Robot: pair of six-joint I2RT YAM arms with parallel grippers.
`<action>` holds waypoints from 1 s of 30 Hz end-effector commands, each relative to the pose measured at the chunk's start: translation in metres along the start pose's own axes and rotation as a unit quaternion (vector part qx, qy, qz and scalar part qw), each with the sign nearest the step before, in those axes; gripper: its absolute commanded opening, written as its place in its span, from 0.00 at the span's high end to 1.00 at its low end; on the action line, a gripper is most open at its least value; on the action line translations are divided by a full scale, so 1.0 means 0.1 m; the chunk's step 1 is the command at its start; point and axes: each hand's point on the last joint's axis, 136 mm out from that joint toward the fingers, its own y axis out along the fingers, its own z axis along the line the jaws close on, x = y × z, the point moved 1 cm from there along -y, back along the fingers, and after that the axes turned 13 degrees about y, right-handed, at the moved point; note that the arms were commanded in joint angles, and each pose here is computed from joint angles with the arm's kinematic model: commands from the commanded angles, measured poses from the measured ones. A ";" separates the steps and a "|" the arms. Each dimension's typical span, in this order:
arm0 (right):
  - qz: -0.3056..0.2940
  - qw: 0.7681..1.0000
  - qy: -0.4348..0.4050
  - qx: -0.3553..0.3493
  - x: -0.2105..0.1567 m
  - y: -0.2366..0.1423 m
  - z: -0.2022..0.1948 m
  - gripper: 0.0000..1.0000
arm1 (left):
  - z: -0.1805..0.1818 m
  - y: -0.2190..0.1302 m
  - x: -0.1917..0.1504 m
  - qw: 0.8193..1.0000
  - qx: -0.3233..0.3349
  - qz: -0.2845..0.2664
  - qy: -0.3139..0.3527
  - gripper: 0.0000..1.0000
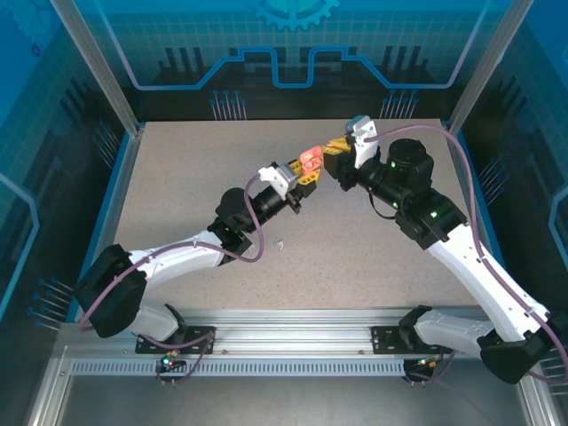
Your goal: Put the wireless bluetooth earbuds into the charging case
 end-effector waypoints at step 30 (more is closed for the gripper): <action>-0.012 1.000 0.011 0.002 0.01 0.09 -0.11 0.77 | 0.06 0.08 0.26 0.999 0.006 -0.035 -0.010 1.00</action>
